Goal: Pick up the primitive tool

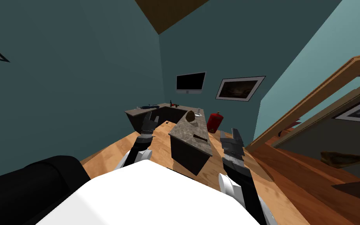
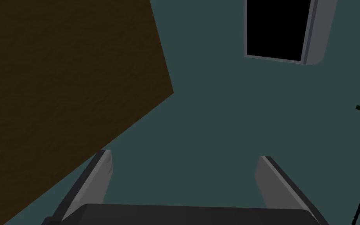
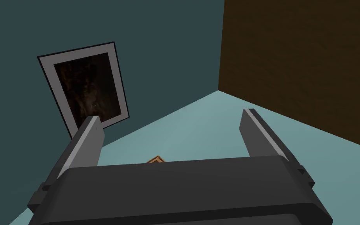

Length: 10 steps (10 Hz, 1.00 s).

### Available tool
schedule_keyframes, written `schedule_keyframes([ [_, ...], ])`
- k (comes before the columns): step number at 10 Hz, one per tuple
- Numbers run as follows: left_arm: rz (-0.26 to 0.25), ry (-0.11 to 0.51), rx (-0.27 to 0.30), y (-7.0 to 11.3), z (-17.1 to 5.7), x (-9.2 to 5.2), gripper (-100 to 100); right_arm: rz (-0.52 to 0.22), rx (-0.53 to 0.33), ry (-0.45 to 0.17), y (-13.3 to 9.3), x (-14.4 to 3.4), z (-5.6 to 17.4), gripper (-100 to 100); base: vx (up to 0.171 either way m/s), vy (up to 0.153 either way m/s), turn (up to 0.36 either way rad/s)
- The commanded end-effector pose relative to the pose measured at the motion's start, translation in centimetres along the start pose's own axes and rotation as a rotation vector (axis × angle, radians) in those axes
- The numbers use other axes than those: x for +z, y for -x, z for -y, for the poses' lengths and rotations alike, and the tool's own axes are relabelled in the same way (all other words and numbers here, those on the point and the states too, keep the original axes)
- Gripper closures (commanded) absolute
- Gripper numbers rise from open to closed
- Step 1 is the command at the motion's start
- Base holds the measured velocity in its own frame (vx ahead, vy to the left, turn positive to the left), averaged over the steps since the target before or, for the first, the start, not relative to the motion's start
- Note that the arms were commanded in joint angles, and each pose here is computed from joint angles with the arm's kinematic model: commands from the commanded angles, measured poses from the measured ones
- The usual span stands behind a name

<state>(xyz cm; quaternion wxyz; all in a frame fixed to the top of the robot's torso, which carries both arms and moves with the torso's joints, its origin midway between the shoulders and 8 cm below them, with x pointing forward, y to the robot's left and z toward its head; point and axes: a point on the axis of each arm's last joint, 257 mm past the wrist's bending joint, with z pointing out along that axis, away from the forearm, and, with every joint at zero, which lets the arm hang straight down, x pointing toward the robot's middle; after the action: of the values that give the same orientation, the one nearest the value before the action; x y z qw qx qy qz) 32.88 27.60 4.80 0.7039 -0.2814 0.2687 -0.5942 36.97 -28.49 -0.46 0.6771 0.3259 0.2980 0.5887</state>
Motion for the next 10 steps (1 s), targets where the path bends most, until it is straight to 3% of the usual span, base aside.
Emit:
schedule_keyframes([
  [1,0.0,0.0,0.0,0.0,0.0,0.0,0,-0.026,-0.029,-0.005,0.3,-0.1,0.2,-100,-0.016,-0.005,0.064],
  [10,0.0,0.0,0.0,0.0,0.0,0.0,0,-0.167,-0.28,-0.051,4.9,-0.9,1.3,-100,-0.056,-0.023,0.14],
])
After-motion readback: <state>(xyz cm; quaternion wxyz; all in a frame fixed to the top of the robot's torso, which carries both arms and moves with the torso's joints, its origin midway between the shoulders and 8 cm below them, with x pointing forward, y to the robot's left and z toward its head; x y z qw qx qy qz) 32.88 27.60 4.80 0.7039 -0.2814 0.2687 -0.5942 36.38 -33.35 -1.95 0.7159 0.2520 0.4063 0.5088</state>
